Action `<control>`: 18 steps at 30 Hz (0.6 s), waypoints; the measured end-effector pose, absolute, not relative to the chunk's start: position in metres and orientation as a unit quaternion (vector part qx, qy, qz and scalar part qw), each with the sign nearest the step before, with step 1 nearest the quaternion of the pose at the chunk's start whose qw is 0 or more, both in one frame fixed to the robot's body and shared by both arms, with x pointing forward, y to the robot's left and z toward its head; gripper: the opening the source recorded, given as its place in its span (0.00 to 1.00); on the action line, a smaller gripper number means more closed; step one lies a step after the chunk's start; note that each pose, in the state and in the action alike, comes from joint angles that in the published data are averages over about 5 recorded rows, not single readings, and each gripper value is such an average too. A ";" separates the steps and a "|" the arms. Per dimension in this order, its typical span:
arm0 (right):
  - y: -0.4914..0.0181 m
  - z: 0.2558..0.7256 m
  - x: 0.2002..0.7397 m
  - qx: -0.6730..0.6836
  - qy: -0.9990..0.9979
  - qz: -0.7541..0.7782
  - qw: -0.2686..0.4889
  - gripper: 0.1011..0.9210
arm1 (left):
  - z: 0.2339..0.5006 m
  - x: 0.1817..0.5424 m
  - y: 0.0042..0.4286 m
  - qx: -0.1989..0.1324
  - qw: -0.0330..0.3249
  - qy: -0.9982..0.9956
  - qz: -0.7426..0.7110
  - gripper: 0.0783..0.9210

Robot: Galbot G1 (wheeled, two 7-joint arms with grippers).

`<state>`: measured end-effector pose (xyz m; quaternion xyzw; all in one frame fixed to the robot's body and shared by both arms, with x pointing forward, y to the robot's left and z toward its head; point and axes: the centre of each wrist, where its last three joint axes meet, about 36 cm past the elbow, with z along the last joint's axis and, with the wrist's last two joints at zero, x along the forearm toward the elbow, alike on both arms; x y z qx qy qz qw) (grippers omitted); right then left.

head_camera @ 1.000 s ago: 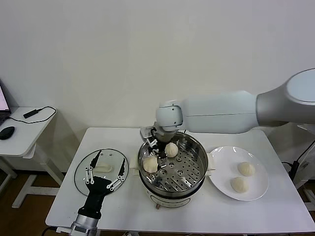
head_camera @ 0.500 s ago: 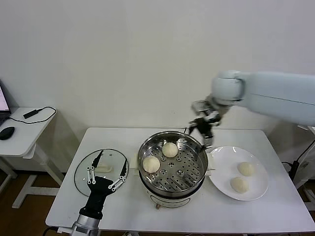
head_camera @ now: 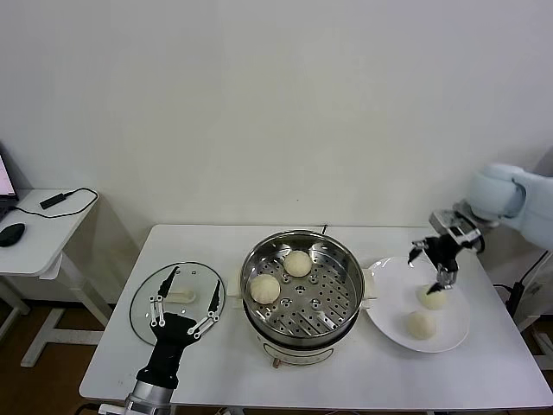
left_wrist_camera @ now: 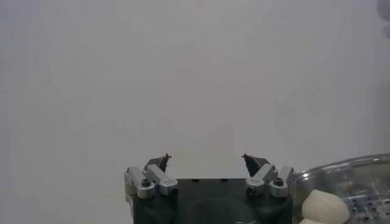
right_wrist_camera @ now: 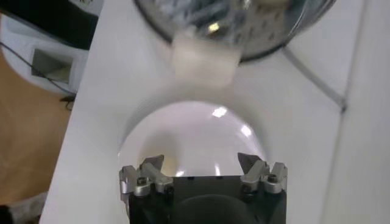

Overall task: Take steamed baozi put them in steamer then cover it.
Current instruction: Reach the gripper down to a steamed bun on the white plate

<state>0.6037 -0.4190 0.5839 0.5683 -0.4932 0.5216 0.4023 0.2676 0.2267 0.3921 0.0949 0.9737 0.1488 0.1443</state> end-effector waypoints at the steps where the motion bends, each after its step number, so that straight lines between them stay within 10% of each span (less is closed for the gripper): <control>1: -0.422 0.576 0.603 0.568 -0.492 0.520 0.405 0.88 | 0.392 0.267 0.227 0.094 0.144 0.974 0.149 0.88; 18: -0.440 0.486 0.584 0.568 -0.487 0.510 0.425 0.88 | 0.388 0.264 0.229 0.089 0.138 0.974 0.157 0.88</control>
